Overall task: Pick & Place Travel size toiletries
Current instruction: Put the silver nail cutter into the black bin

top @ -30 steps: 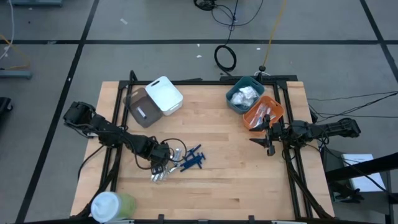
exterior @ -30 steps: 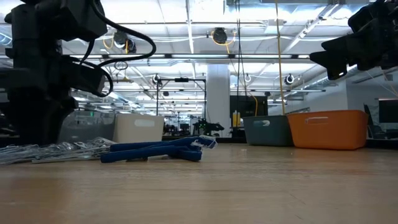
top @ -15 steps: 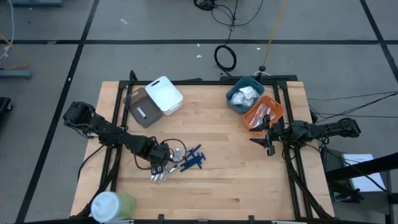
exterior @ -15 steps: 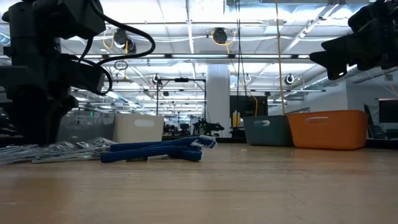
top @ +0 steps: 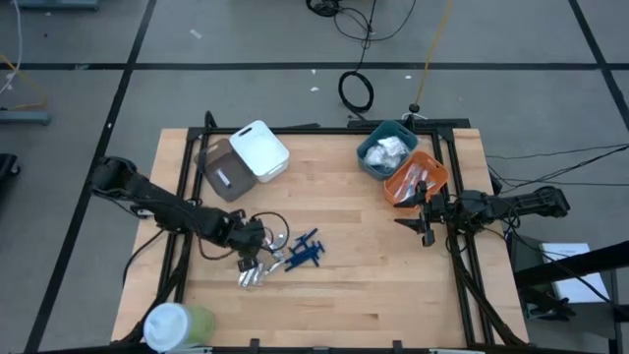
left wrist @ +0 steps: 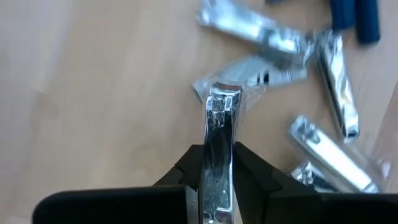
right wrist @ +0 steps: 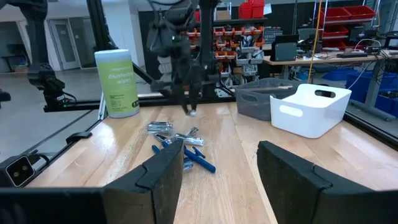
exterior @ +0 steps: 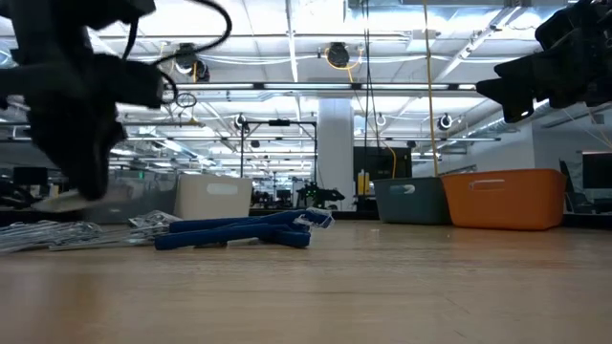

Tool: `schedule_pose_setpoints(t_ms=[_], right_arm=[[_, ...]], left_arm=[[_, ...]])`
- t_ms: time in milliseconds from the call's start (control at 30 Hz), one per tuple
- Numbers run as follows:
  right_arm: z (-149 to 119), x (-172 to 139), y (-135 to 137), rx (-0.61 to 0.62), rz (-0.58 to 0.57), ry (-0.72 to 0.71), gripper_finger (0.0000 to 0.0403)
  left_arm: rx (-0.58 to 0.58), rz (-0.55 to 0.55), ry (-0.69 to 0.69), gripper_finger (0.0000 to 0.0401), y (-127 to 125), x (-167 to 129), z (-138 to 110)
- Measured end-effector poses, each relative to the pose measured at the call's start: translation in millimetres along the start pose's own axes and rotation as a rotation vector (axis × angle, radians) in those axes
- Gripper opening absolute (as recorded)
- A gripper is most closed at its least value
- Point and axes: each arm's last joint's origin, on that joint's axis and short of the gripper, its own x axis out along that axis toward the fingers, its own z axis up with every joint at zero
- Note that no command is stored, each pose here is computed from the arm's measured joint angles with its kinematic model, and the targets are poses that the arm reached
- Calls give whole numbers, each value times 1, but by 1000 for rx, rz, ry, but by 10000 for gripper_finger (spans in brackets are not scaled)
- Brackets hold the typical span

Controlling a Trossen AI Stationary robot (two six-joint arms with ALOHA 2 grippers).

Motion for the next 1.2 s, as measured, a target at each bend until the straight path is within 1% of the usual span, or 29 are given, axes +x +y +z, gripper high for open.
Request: schedule_pose_setpoints(t_ms=[167,367,500,567,633,833,1067,1200], right_arm=[[0,0,0,0,0,0,193],[0,0,0,0,0,0,196],[0,0,0,0,0,0,196],[0,0,0,0,0,0,196],[0,0,0,0,0,0,196],[0,0,0,0,0,0,195],[0,0,0,0,1,0,194],[0,0,0,0,0,0,194]], left_arm=[[-60,41,-156,51,11,-22,6],[-241,155,-369,51,36,-47,16],[-328,203,-445,51,56,-61,20],[-361,235,-461,51,66,-66,21],[-409,291,-480,51,78,-69,21],[-604,476,-497,51,112,-78,16],[-823,607,-415,51,145,-78,7],[-889,662,-368,51,158,-76,4]])
